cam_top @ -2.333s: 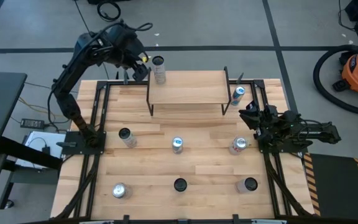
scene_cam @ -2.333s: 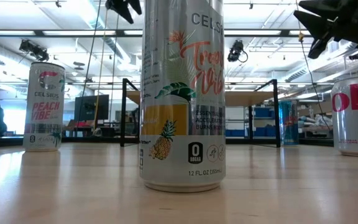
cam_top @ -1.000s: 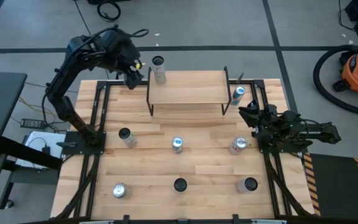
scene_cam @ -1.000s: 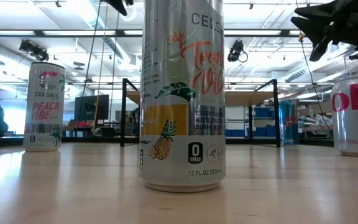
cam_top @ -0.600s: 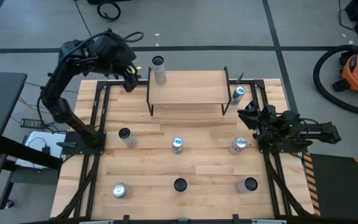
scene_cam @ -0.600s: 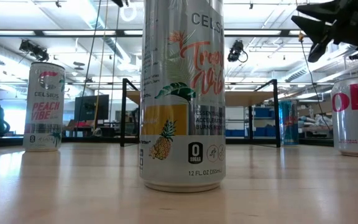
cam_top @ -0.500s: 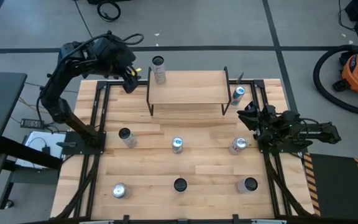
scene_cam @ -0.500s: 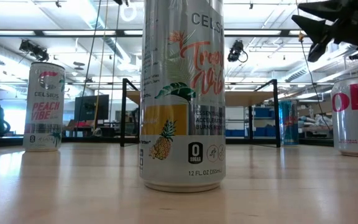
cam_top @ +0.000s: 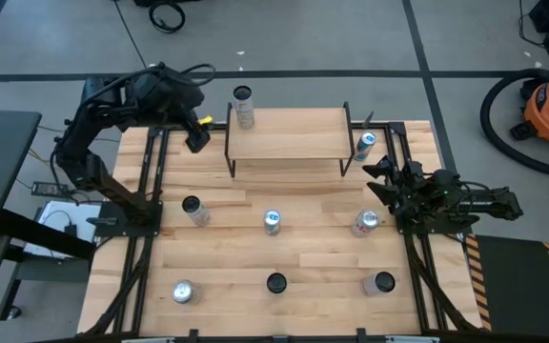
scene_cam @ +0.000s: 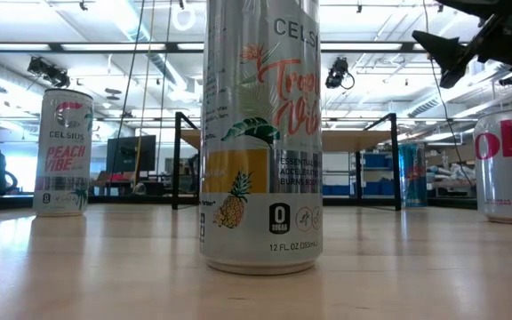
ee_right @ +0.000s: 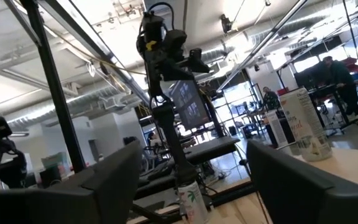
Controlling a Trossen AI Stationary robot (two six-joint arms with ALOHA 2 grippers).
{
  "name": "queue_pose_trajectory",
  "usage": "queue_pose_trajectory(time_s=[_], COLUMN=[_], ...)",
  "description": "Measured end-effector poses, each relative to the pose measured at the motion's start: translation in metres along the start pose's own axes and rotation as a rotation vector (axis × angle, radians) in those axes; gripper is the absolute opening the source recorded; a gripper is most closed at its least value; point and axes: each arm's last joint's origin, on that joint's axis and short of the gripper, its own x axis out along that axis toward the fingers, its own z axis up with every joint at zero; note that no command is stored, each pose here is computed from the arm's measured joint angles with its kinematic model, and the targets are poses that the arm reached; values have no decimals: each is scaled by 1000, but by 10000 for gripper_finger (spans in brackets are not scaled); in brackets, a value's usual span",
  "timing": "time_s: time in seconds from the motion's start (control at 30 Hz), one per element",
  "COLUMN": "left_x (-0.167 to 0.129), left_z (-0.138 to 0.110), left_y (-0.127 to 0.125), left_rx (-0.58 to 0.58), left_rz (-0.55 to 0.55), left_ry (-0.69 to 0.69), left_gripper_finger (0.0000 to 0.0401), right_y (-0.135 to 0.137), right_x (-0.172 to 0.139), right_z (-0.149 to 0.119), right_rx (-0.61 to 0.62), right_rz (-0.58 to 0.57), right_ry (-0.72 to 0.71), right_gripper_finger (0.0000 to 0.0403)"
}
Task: Place canned beverage on shelf
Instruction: Put the top blue soda can on the shelf
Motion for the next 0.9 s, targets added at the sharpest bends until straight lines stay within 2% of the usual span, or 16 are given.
queue_pose_trajectory(time_s=[0.2, 0.6, 0.9], left_x=[-14, -48, -67], left_z=[-5, -19, -28], left_y=[0, 3, 8], left_rx=[-13, -21, -10], left_rz=[-10, -66, -196], left_ry=[-36, -116, -167], left_gripper_finger=[318, 318, 318], right_y=[0, 0, 0], right_x=[0, 0, 0], right_z=[0, 0, 0], right_rx=[0, 0, 0], right_rz=[2, 3, 3], right_ry=[-1, -2, -2], right_gripper_finger=[328, 325, 325])
